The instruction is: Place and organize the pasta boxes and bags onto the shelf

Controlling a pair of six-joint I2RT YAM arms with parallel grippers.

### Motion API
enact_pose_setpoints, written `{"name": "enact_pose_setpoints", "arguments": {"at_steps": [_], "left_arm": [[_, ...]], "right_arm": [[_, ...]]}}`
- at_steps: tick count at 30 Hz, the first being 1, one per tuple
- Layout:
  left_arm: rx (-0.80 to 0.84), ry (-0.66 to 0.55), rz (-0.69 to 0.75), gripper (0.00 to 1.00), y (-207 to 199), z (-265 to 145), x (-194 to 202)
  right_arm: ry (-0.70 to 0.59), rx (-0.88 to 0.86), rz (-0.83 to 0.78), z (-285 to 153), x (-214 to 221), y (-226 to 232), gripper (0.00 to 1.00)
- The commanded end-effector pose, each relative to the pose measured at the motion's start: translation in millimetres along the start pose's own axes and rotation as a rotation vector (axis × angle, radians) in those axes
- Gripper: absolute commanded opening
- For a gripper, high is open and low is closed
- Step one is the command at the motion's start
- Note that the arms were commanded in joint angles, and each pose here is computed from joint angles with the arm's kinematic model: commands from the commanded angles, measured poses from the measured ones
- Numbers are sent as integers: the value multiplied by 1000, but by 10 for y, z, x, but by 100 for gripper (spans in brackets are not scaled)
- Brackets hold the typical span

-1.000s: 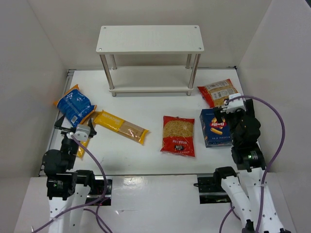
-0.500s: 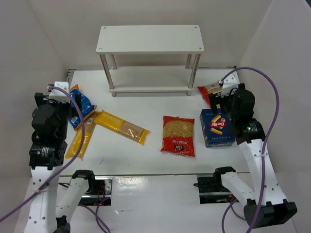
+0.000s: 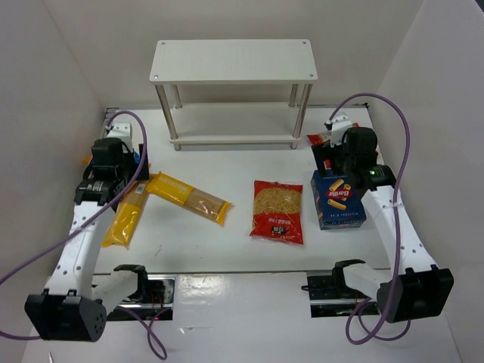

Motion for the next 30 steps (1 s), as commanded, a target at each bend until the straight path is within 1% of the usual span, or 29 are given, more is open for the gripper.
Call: {"name": "enact_pose_setpoints", "arguments": {"at_steps": [1, 3, 4, 5, 6, 8, 9, 11, 13, 14, 15, 17, 18, 20, 22, 25, 30], "left_arm": [[-57, 76, -115, 99, -48, 267, 69], [-122, 124, -77, 100, -27, 357, 109], [-128, 167, -23, 100, -28, 443, 177], [-148, 162, -7, 100, -26, 477, 156], [-172, 136, -8, 100, 9, 493, 101], [-199, 131, 9, 100, 25, 537, 147], [-219, 99, -4, 100, 43, 566, 99], [-281, 87, -26, 100, 101, 618, 62], [-311, 99, -43, 100, 100, 710, 83], [-317, 74, -55, 98, 89, 769, 66], [-313, 91, -18, 98, 57, 837, 162], [-298, 81, 29, 96, 0, 951, 168], [-271, 99, 50, 96, -51, 1000, 232], [-205, 115, 73, 96, -154, 1113, 266], [-174, 112, 83, 96, -205, 1172, 275], [-178, 95, 96, 96, -218, 1225, 298], [-156, 156, 171, 96, -292, 1378, 497]], "right_arm": [[-65, -20, 26, -59, -208, 17, 100], [-54, -29, 26, -19, -147, 30, 100], [-63, -29, 26, -17, -165, 30, 100], [-41, -29, 26, 18, -80, 32, 100], [-51, -38, 25, 22, -100, 43, 100], [-39, -47, 25, 59, -35, 56, 100], [-48, -48, 25, 62, -53, 56, 100], [-46, -57, 25, 81, -31, 68, 100], [-48, -57, 25, 97, -17, 69, 100], [-50, -66, 25, 116, 0, 81, 100], [-59, -66, 25, 119, -19, 81, 100], [-39, -66, 25, 158, 38, 82, 100], [-28, -66, 25, 186, 55, 83, 100], [-37, -66, 25, 205, 55, 83, 100], [-19, -75, 25, 240, 106, 96, 100], [-19, -75, 25, 240, 107, 96, 100], [-19, -75, 25, 240, 107, 96, 100]]}}
Point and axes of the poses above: each gripper's point midway between its finger pads, its own z axis out along the fingers, its own y axis along the line the jaws close on, x = y × z, the point moved 5 cm from there along -z, back along the fingers, and after that the axes turned 15 degrees about z, right-handed, at the moved point
